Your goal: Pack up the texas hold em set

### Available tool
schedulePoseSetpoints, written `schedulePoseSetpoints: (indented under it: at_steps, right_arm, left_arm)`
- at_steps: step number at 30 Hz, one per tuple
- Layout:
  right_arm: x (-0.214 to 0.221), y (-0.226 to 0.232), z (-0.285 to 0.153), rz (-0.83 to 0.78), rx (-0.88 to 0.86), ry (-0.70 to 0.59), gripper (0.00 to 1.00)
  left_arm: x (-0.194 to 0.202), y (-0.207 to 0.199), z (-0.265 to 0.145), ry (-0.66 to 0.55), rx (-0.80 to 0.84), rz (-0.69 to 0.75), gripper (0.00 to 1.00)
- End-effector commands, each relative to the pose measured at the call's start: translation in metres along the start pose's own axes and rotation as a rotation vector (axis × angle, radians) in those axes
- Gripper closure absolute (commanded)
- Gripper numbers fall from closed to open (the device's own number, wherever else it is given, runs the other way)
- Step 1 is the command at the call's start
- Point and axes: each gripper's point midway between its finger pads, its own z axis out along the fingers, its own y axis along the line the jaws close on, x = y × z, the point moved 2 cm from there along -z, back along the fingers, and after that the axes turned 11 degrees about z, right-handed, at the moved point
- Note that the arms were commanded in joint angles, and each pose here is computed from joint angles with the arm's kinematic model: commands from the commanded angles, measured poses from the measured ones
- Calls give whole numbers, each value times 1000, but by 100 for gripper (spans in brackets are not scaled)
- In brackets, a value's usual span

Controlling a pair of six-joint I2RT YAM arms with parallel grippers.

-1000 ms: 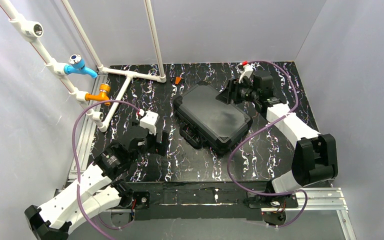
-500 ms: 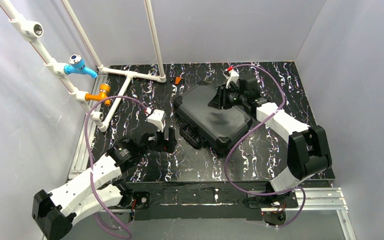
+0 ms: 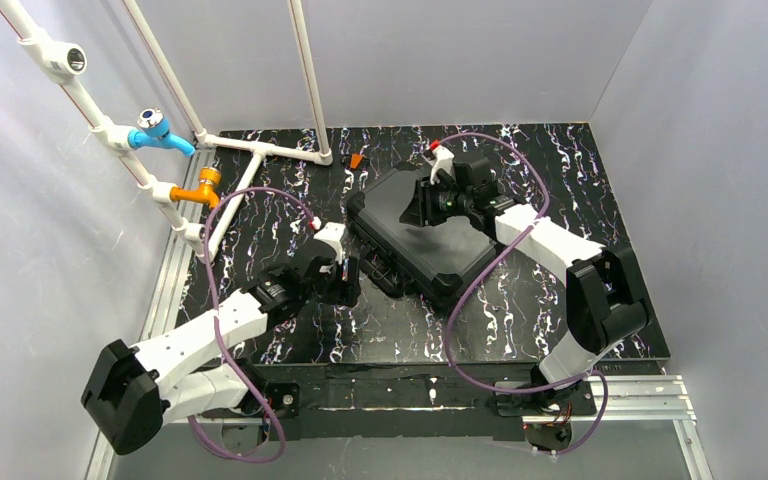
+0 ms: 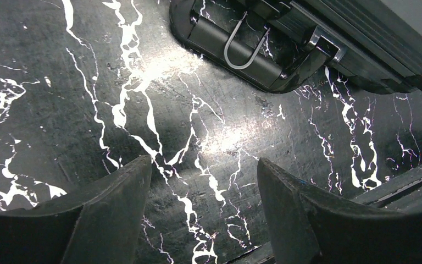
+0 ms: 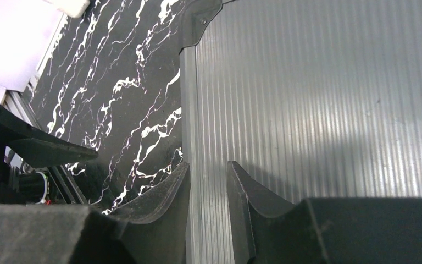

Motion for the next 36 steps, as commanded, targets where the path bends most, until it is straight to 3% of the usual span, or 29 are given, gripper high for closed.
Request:
schedulePoseSetpoints:
  at_steps: [1,11,19,25,36]
  right_arm:
    - [-4,7,4,-45,10,0,62]
    - [39,-21,9,-26,92,95,62]
    - [73,-42,3,-25,152,172,62]
    - [84,-48,-1,-25,162,195,62]
    - [104,-52,-10,-40,157,247,62]
  left_arm:
    - [2,-2,10,15,13,-22,33]
    - [13,-1,29,71,12,-32,49]
    - [18,1,48,110,6,-47,54]
    - [24,-1,63,140,23,-58,59]
    - [23,-8,85,168,51,-57,78]
